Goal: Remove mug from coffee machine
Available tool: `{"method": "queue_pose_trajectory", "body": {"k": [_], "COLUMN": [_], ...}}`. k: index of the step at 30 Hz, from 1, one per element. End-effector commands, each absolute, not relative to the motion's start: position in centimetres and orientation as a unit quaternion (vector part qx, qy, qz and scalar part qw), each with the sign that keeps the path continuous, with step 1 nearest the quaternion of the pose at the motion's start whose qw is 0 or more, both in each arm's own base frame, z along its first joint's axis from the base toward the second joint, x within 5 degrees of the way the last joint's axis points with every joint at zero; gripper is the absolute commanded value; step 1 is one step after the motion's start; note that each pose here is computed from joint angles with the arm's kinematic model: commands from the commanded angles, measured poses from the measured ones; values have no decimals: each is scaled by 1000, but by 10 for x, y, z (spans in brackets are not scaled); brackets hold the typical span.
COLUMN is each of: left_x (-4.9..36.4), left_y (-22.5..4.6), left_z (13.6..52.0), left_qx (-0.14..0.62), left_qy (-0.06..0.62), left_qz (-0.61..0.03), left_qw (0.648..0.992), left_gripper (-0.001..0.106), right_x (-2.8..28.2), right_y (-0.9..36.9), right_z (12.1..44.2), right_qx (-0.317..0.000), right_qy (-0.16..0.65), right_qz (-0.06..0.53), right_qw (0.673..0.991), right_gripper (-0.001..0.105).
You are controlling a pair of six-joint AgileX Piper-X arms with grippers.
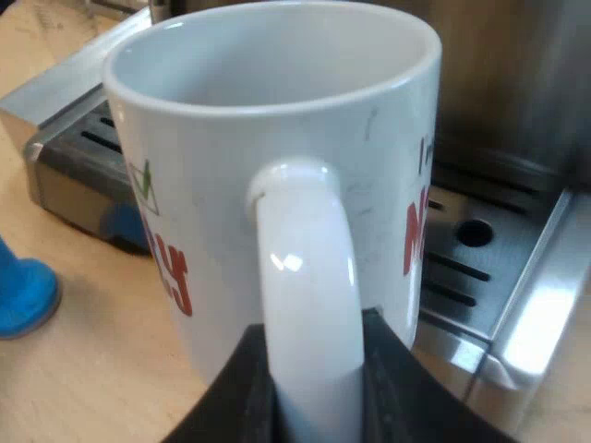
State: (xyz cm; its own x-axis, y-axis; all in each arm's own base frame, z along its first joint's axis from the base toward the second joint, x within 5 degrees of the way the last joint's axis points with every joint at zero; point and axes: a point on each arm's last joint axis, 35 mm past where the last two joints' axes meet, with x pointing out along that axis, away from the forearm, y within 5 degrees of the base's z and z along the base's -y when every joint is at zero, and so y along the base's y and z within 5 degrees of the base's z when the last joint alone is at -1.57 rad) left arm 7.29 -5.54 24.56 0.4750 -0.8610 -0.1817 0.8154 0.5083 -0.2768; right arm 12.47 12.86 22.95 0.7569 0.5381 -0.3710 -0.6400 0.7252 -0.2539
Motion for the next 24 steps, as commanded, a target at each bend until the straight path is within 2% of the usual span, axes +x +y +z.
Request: {"method": "queue_pose_trajectory", "body": {"k": [1,12,14,19,24], "left_x": [72,72,72,72,72], "left_y": [-56,-56,-56,-56,-56], "left_z": [247,247,247,247,247], "left_qx": [-80,-80,-80,-80,-80], "left_qy": [144,144,144,144,144], "left_qz": [-498,-498,-498,-498,-498], "left_qw": [852,852,852,852,852], "left_gripper": [76,76,76,76,76], "right_x": [122,112,113,114,115], "right_y": [123,100,99,94,93], "right_z": [241,237,236,237,233], "right_qx": [-171,-196,-194,-181,-192], "right_qy": [124,142,144,140,145], "right_qz": [292,179,162,77,52], "right_qw": [933,954,957,970,969], "right_gripper": [0,0,0,0,0]}}
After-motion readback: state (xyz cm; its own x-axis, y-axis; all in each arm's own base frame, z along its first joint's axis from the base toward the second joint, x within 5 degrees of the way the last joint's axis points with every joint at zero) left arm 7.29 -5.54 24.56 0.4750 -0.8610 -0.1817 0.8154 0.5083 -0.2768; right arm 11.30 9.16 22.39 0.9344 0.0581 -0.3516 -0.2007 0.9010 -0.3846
